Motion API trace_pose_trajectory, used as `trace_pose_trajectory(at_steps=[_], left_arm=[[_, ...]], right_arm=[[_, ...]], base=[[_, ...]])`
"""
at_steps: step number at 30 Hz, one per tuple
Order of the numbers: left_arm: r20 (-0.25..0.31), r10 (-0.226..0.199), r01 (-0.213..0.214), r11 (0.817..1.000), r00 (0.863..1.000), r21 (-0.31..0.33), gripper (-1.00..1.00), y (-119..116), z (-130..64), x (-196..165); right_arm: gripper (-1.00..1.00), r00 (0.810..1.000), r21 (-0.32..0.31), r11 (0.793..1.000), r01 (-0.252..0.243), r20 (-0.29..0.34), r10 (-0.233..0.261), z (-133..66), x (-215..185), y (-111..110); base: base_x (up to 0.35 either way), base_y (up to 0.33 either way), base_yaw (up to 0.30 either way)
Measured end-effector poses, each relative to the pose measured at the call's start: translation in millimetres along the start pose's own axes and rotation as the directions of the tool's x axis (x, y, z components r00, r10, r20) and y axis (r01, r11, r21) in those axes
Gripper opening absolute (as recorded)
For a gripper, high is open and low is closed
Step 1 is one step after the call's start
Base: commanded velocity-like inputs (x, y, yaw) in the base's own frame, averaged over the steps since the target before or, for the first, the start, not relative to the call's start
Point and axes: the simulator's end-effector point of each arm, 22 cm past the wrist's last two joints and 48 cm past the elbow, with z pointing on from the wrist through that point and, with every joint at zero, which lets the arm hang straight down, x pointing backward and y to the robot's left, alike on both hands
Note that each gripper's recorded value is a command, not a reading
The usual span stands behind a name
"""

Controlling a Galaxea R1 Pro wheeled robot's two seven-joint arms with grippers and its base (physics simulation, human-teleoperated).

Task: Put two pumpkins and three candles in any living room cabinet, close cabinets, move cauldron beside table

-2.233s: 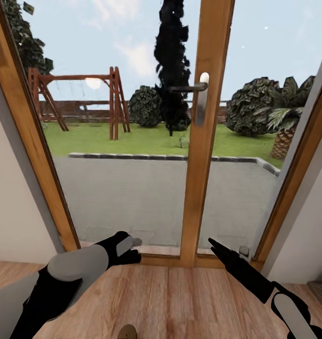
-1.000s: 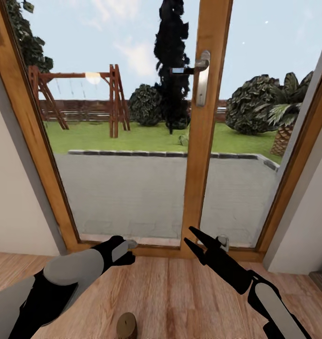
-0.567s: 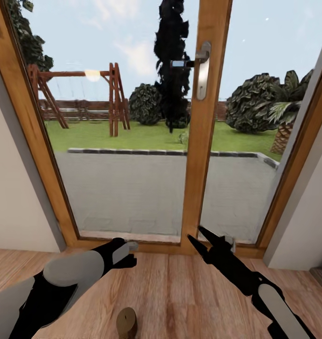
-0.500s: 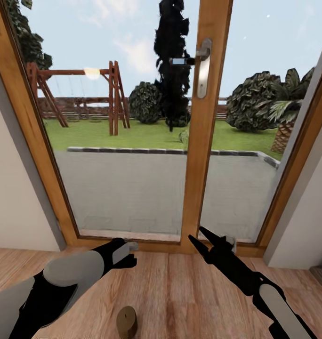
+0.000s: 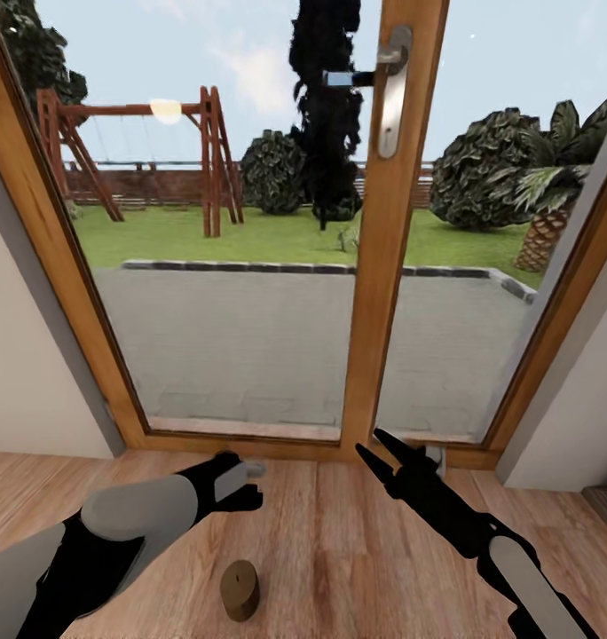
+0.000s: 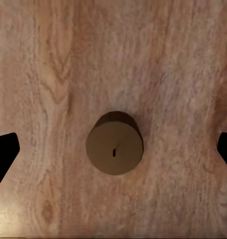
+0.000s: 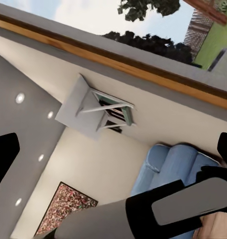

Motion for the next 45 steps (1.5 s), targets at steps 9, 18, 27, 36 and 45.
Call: trace_pose_trajectory(at_steps=[9, 18, 27, 36, 45], left_arm=[[-0.052, 0.016, -0.015, 1.0, 0.999, 0.012, 1.0, -7.2, 18.4, 18.4], [-0.076, 0.012, -0.012, 1.0, 0.997, 0.003, 1.0, -5.4, 36.3, 27.8], [-0.109, 0.012, -0.012, 1.0, 0.994, -0.003, 1.0, -3.2, 53.8, 39.5], [-0.044, -0.026, 0.026, 1.0, 0.999, -0.009, 1.0, -3.1, 72.7, 31.0], [-0.056, -0.031, 0.03, 0.999, 0.998, -0.013, 1.0, -3.4, 90.1, 39.7]], right_arm=[[1.0, 1.0, 0.035, 0.999, -0.014, -0.005, 0.014, -3.3, 2.1, -20.7], [1.0, 0.999, 0.062, 0.997, -0.038, -0.001, 0.038, -7.0, 2.6, -39.4], [1.0, 0.998, 0.088, 0.994, -0.062, 0.002, 0.062, -11.7, 3.2, -57.5], [1.0, 0.997, 0.102, 0.991, -0.082, 0.002, 0.082, -15.1, 4.2, -70.8], [1.0, 0.996, 0.088, 0.993, -0.082, -0.015, 0.084, -21.8, 2.0, -73.4]], base=[[0.0, 0.0, 0.0], [0.0, 0.0, 0.0], [0.0, 0.0, 0.0], [0.0, 0.0, 0.0], [0.0, 0.0, 0.0]])
